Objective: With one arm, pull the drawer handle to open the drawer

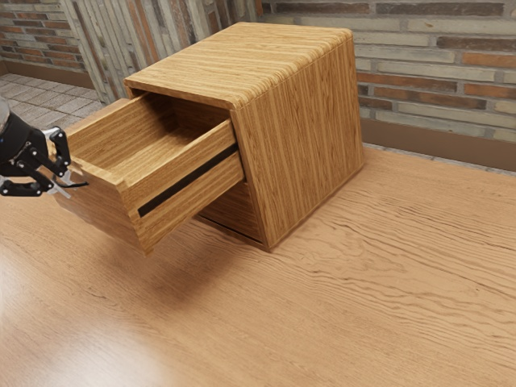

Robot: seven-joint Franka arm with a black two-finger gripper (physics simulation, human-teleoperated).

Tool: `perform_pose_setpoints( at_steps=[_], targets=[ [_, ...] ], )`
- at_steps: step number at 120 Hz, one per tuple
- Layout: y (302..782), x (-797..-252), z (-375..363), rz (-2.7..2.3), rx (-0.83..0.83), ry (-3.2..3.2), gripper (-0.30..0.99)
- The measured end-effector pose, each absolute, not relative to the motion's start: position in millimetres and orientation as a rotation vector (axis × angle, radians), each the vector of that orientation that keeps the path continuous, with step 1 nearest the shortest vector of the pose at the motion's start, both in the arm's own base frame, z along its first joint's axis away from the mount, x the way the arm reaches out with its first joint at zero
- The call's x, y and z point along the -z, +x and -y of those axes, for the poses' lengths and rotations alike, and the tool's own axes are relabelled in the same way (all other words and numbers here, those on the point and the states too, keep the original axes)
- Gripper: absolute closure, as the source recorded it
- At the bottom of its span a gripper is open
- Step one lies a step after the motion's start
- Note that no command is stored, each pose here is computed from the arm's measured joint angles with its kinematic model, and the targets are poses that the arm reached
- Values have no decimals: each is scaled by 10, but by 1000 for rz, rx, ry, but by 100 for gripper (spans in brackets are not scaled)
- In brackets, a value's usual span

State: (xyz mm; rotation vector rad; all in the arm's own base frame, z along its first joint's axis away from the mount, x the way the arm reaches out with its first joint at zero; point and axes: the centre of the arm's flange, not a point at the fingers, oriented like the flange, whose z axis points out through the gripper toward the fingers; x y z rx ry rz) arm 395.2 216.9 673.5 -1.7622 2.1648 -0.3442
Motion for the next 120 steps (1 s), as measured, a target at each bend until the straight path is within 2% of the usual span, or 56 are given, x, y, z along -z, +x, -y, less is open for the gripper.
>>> perform_pose_setpoints(
  at_steps=[56,91,99,107,113,120],
  targets=[
    [3899,-6741,-2251,-2153,342,-1786,53],
    [3783,-6799,-2413,-2114,357,-1808,47],
    [3700,-7049,-2413,-2081,370,-1782,46],
    [3634,-7735,-2300,-2032,363,-1725,42],
    [3806,-8185,-1969,-2056,308,-1694,33],
    [4061,-8250,-1605,-2103,269,-1758,25]
  ],
)
